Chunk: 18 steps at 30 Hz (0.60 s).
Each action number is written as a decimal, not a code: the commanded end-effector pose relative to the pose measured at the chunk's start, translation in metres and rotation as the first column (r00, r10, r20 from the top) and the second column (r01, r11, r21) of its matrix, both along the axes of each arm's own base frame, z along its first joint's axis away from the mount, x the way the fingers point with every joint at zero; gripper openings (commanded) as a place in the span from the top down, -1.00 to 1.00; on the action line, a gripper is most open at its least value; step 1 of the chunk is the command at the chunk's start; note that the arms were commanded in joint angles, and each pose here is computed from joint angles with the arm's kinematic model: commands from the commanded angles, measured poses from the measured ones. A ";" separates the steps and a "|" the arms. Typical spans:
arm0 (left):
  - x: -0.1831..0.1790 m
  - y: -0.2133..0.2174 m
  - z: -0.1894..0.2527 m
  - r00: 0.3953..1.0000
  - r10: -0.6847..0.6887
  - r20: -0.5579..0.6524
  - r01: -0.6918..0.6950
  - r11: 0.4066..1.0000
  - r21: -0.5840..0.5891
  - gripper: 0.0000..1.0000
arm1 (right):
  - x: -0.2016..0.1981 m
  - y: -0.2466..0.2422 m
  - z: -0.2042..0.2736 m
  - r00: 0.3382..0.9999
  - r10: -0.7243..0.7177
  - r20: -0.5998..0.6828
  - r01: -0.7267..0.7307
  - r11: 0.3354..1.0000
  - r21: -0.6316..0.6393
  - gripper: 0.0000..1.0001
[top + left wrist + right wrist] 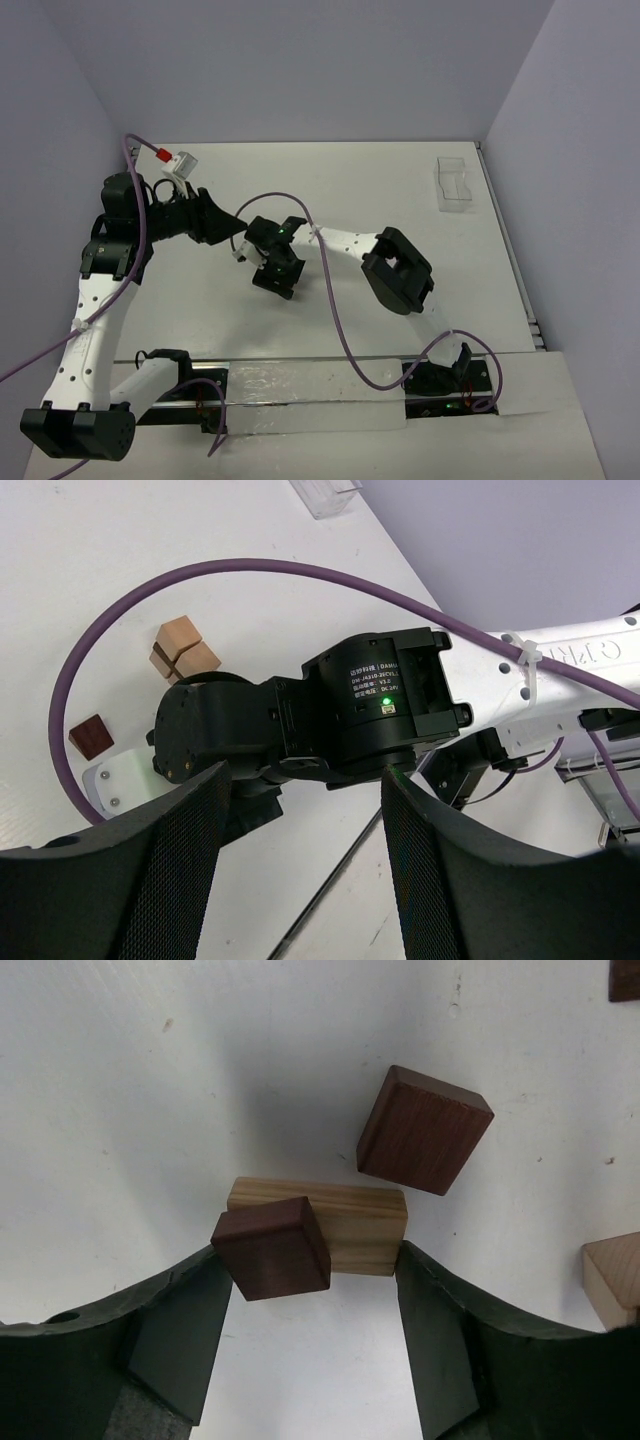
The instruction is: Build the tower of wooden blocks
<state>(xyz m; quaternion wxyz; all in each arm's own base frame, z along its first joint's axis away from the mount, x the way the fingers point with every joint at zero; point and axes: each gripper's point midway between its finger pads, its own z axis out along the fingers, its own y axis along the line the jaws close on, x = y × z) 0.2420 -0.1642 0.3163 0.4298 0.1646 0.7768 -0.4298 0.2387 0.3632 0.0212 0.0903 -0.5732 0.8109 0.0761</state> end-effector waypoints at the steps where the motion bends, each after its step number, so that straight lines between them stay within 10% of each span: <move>1: 0.001 0.002 0.021 0.997 -0.002 0.075 0.003 1.000 -0.012 -0.35 | -0.002 0.001 0.016 0.998 0.049 -0.028 -0.049 0.999 -0.005 -0.35; 11: 0.003 0.005 0.027 0.996 0.015 0.086 -0.013 1.000 -0.024 -0.36 | 0.013 0.010 0.068 0.994 0.105 0.041 -0.103 0.994 -0.036 -0.04; 18: 0.006 0.007 0.028 0.996 0.031 0.084 -0.029 0.999 -0.022 -0.41 | -0.008 -0.031 0.023 0.991 0.135 -0.022 -0.137 0.976 -0.168 0.05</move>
